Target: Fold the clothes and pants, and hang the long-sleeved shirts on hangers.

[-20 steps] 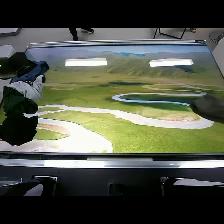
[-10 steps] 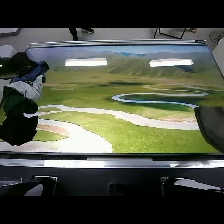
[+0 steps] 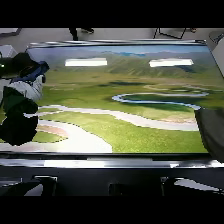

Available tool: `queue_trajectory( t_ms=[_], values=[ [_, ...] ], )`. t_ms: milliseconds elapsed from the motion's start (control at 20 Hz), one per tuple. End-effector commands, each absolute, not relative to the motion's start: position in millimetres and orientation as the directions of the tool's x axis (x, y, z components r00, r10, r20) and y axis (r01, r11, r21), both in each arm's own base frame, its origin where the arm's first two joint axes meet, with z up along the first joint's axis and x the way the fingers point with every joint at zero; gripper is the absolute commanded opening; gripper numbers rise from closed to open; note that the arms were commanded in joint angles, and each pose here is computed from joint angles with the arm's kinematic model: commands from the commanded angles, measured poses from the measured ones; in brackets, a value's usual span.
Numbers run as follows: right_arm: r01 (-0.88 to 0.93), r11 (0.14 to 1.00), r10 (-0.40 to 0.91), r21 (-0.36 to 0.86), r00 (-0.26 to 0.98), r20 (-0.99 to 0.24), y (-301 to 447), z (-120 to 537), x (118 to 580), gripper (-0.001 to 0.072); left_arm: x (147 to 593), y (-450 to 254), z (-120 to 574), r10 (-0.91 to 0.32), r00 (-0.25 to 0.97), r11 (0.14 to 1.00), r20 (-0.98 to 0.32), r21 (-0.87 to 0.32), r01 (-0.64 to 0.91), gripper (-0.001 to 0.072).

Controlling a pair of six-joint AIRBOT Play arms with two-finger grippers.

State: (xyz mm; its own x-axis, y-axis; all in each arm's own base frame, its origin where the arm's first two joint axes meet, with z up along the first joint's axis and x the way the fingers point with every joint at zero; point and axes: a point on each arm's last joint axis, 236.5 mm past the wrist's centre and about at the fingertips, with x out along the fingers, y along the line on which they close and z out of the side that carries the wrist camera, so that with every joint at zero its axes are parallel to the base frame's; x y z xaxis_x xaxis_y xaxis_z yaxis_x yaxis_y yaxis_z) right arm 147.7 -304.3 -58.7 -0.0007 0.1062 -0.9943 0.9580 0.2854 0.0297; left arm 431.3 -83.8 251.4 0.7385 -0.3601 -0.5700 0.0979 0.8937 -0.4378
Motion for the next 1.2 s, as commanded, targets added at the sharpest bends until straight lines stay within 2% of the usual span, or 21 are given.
queue_trajectory(
  t_ms=[0, 50, 100, 150, 200, 300, 400, 500, 600, 650, 750, 800, 850, 900, 1000, 1100, 1150],
  values=[
    [0.957, 0.291, 0.103, 0.011, -0.020, -0.995, -303.7, -63.3, 142.3, 0.0043, 431.4, -83.9, 251.0, -0.360, 0.738, 0.894, -0.571, -0.437, 0.098, 0.0019],
    [0.957, 0.289, 0.108, 0.010, -0.022, -0.994, -301.7, -65.7, 141.4, 0.0081, 431.4, -83.9, 251.0, -0.360, 0.738, 0.894, -0.571, -0.437, 0.098, 0.0020],
    [0.959, 0.283, 0.114, 0.010, -0.023, -0.993, -299.6, -67.5, 141.0, 0.0219, 431.4, -83.9, 251.0, -0.360, 0.738, 0.894, -0.571, -0.437, 0.098, 0.0020],
    [0.960, 0.281, 0.121, 0.016, -0.019, -0.992, -297.9, -66.4, 141.9, 0.0428, 431.5, -83.8, 251.1, -0.360, 0.738, 0.894, -0.571, -0.437, 0.098, 0.0019],
    [0.960, 0.281, 0.124, 0.020, -0.015, -0.992, -297.3, -62.3, 142.8, 0.0685, 431.6, -83.8, 251.3, -0.360, 0.739, 0.894, -0.570, -0.437, 0.098, 0.0020],
    [0.956, 0.292, 0.104, 0.019, -0.012, -0.994, -303.4, -39.7, 144.1, 0.0704, 434.4, -83.1, 254.6, -0.357, 0.751, 0.893, -0.556, -0.439, 0.099, 0.0019],
    [0.955, 0.296, 0.031, 0.033, 0.025, -0.999, -325.3, 3.7, 155.2, 0.0705, 437.2, -83.5, 259.4, -0.358, 0.764, 0.889, -0.537, -0.445, 0.104, 0.0019],
    [0.929, 0.340, -0.143, 0.149, 0.207, -0.968, -364.2, 72.6, 197.2, 0.0705, 441.3, -83.6, 265.1, -0.356, 0.781, 0.887, -0.513, -0.449, 0.110, 0.0019],
    [0.813, 0.504, -0.350, 0.291, 0.501, -0.792, -393.6, 179.6, 264.2, 0.0703, 450.3, -84.2, 279.7, -0.347, 0.821, 0.890, -0.455, -0.436, 0.134, 0.0017],
    [0.743, 0.592, -0.428, 0.314, 0.619, -0.659, -393.2, 239.7, 295.3, 0.0703, 455.4, -82.7, 287.1, -0.328, 0.841, 0.905, -0.431, -0.400, 0.148, 0.0016],
    [0.600, 0.734, -0.425, 0.317, 0.770, -0.475, -347.7, 318.3, 349.3, 0.0702, 463.7, -63.0, 272.5, -0.175, 0.844, 0.979, -0.507, -0.180, 0.095, 0.0015],
    [0.531, 0.787, -0.363, 0.314, 0.811, -0.460, -311.5, 327.7, 373.6, 0.0691, 465.8, -39.9, 248.8, -0.032, 0.812, 0.998, -0.583, -0.066, -0.008, 0.0016],
    [0.464, 0.835, -0.267, 0.294, 0.810, -0.522, -268.8, 312.6, 395.8, 0.0659, 463.7, -22.2, 222.5, 0.073, 0.753, 0.996, -0.654, 0.014, -0.085, 0.0018],
    [0.422, 0.866, -0.174, 0.267, 0.757, -0.630, -230.7, 279.7, 408.1, 0.0650, 457.7, -14.1, 189.2, 0.116, 0.662, 0.992, -0.740, 0.052, -0.116, 0.0056],
    [0.368, 0.895, 0.017, 0.250, 0.534, -0.845, -154.0, 191.7, 409.3, 0.0660, 427.6, -23.5, 115.0, 0.081, 0.413, 0.993, -0.907, 0.036, -0.114, 0.0692],
    [0.293, 0.917, 0.186, 0.270, 0.286, -0.940, -80.1, 115.8, 389.1, 0.0670, 380.9, -45.0, 56.1, 0.015, 0.169, 1.000, -0.985, 0.014, -0.006, 0.0708],
    [0.260, 0.932, 0.211, 0.255, 0.185, -0.960, -58.4, 89.3, 376.2, 0.0671, 366.7, -56.0, 39.4, -0.004, 0.145, 1.000, -0.989, -0.003, 0.013, 0.0708]
  ],
)
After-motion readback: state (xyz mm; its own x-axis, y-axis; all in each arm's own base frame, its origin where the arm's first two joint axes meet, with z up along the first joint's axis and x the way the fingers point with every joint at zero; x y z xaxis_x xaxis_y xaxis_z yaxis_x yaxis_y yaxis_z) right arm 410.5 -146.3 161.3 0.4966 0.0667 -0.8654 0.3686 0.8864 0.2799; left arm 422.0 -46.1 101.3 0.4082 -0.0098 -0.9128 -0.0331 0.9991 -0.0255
